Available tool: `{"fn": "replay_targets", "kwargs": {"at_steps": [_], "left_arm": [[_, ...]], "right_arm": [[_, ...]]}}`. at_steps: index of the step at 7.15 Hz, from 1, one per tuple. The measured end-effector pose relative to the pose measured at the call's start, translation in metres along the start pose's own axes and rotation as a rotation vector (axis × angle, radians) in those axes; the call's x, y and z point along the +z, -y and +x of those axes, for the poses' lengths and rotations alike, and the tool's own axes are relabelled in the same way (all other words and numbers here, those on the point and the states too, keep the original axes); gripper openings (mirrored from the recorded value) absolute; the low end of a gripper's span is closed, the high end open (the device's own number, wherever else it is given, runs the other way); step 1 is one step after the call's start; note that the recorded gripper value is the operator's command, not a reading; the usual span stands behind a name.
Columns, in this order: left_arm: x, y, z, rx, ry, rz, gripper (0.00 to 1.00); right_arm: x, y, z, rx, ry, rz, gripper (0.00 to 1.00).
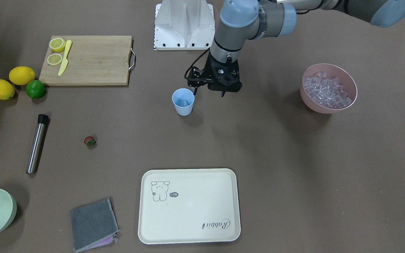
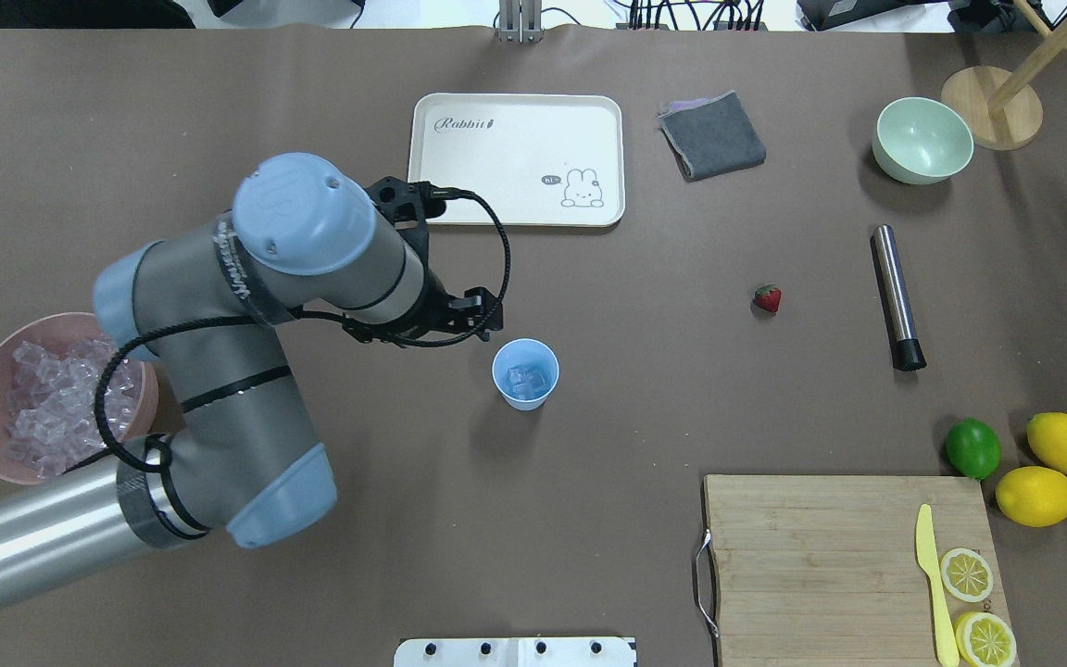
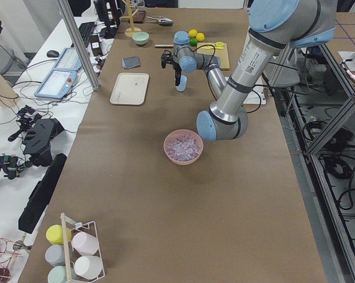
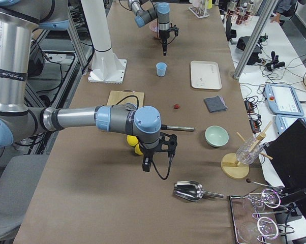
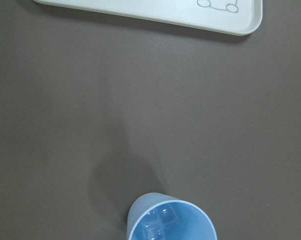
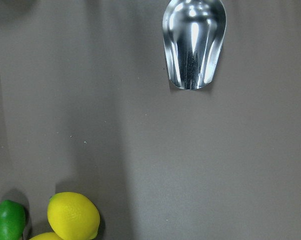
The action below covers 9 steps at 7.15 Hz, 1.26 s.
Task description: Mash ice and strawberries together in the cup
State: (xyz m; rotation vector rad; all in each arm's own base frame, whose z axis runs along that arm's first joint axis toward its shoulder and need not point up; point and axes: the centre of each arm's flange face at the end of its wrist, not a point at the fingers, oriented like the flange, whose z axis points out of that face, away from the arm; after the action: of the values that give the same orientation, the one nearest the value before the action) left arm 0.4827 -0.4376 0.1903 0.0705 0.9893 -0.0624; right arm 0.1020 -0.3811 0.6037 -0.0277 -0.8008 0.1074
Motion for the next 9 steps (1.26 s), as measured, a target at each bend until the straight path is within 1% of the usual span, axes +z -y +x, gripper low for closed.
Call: {"fn": "replay_targets", "kwargs": {"at_steps": [2, 4, 5, 7, 9], "left_arm": [[-0.032, 0.036, -0.096, -0.008, 0.018, -0.040, 0.97], [-0.083, 0.070, -0.222, 0.042, 0.018, -0.077, 0.97], [-0.110, 0.087, -0.283, 0.075, 0.011, -0.078, 0.97], [-0.158, 0.114, -0.395, 0.119, 0.008, -0.047, 0.97], [-0.195, 0.123, -0.489, 0.128, 0.032, -0.014, 0.97]], "right_arm": [[0.001, -0.001, 0.001, 0.003, 0.000, -0.003, 1.00], [0.002, -0.003, 0.002, 0.006, 0.000, -0.006, 1.00], [0.002, -0.003, 0.002, 0.007, 0.000, -0.006, 1.00], [0.002, -0.003, 0.002, 0.006, 0.000, -0.005, 1.00], [0.001, -0.002, 0.001, 0.004, 0.000, -0.002, 1.00]]}}
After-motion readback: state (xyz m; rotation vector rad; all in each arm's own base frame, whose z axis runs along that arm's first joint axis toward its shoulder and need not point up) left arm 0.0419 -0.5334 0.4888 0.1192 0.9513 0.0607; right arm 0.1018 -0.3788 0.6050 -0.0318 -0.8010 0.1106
